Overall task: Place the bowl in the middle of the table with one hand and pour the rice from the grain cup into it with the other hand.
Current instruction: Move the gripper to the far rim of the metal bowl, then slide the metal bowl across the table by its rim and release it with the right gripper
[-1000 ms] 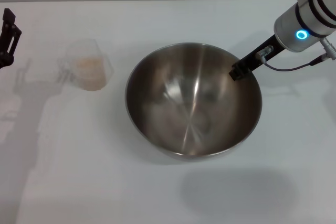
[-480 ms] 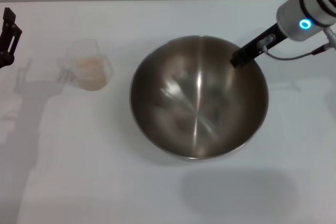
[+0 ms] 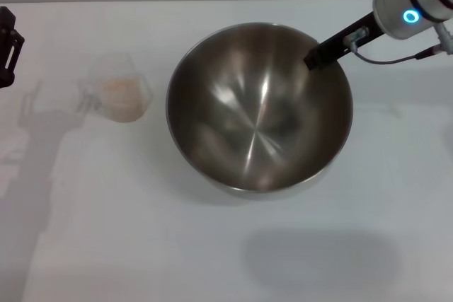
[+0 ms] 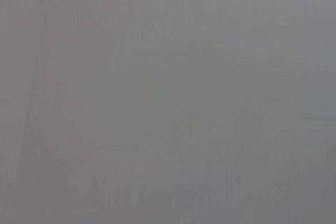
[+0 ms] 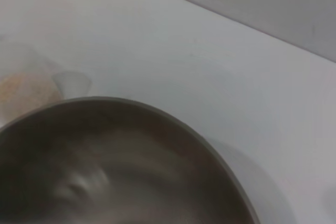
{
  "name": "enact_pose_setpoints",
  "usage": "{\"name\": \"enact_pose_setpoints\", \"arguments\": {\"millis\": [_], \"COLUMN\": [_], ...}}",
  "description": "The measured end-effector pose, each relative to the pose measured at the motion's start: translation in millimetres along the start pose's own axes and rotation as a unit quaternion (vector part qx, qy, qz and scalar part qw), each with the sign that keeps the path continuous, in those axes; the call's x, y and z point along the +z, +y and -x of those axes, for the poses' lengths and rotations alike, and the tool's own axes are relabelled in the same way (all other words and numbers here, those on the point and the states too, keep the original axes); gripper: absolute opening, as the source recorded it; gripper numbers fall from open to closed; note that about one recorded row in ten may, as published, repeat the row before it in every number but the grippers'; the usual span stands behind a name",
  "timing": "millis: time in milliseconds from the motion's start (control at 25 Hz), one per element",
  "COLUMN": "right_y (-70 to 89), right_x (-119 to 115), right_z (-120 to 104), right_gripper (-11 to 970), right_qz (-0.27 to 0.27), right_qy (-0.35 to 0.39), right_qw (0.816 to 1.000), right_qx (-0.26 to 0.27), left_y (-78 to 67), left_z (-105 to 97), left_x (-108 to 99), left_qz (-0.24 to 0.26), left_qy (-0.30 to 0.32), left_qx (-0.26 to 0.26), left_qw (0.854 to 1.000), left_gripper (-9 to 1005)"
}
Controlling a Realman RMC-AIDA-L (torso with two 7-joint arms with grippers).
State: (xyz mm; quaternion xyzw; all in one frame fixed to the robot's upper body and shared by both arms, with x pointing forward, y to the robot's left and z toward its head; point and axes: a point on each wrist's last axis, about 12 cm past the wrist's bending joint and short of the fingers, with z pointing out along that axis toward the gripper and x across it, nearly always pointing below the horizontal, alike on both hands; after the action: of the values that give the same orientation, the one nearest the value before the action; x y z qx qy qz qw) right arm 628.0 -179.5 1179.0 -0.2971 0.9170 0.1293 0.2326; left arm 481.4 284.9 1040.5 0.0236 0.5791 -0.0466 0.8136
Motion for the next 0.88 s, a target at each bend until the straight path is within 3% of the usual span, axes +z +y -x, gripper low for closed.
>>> {"name": "enact_pose_setpoints", "arguments": {"millis": [560,880], "right_y": [-2.6,-2.5], "right_x": [22,23], "right_z": [-5,-4], "right_gripper": [2,24], "right_qz": [-0.007,-0.009], "right_qy": [0.015,0.016], "right_qw": [1.0,1.0], "right_qx": [0.018,0.017], "left_y": [0.8,0.6], "left_z": [1,2], "left_x": [-6,-7], "left_qz": [-0.002,-0.002], "left_qy": [-0.003,-0.005], "left_qx": [0.002,0.002], "left_qw": [1.0,1.0], "left_gripper": [833,833]}}
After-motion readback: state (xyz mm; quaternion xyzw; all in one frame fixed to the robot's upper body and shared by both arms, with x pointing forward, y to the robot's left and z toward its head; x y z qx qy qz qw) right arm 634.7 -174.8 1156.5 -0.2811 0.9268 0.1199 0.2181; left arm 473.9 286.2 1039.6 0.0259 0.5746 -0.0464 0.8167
